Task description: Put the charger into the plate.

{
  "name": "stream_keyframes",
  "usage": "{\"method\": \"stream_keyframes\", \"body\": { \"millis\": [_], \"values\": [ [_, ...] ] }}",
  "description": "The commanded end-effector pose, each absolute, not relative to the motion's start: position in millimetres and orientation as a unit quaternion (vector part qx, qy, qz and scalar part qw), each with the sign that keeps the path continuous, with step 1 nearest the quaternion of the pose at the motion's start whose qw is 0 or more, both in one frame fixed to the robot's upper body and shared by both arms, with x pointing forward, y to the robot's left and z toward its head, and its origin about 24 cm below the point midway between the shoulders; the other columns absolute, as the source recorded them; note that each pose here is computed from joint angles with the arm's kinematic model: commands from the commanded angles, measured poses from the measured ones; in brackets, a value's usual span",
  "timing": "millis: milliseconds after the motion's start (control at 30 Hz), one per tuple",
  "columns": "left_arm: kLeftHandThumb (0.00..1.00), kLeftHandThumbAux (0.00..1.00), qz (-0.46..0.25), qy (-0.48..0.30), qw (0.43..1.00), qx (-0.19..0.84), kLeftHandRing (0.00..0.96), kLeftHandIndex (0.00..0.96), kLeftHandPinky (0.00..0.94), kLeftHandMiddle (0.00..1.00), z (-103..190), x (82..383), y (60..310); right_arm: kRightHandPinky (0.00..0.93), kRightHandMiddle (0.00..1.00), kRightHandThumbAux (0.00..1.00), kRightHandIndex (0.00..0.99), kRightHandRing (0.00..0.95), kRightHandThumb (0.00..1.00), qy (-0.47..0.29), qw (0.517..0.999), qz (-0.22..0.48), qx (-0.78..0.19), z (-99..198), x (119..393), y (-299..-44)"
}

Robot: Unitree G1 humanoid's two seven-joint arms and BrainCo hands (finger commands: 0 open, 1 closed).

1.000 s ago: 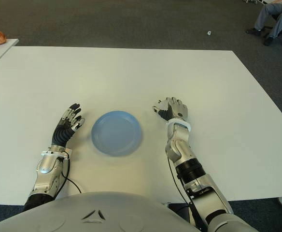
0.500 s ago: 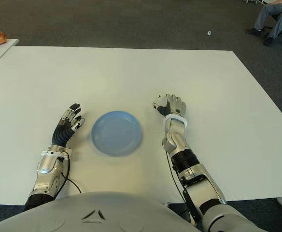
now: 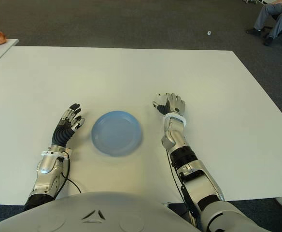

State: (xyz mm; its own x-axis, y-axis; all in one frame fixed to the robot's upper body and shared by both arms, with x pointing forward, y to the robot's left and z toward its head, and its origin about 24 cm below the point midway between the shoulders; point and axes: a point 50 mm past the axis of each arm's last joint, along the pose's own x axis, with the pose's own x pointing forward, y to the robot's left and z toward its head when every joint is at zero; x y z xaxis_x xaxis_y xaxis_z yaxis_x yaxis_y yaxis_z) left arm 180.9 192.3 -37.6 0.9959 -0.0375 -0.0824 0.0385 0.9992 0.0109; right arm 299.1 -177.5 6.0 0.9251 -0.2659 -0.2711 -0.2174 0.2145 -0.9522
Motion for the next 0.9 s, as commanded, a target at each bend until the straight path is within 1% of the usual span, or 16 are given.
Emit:
{"method": "stream_keyframes", "body": {
  "millis": [33,667,900],
  "values": [
    [0.000,0.646,-0.020,0.128,0.992,-0.011,0.048,0.023,0.057,0.059,-65.3,155.4,190.6,0.000,0.000,0.205,0.000,0.000,0.248,0.228,0.761,0.009,-0.608,-11.4,290.3,-176.8],
    [0.000,0.651,-0.019,0.129,0.991,-0.009,0.046,0.019,0.056,0.057,-65.5,155.3,193.0,0.000,0.000,0.216,0.000,0.000,0.242,0.207,0.778,0.003,-0.593,-11.0,290.1,-175.1],
    [0.000,0.655,-0.015,0.132,0.991,-0.010,0.047,0.019,0.060,0.057,-66.0,155.4,192.6,0.000,0.000,0.230,0.000,0.000,0.236,0.182,0.784,0.013,-0.594,-7.8,289.1,-173.1]
  ]
}}
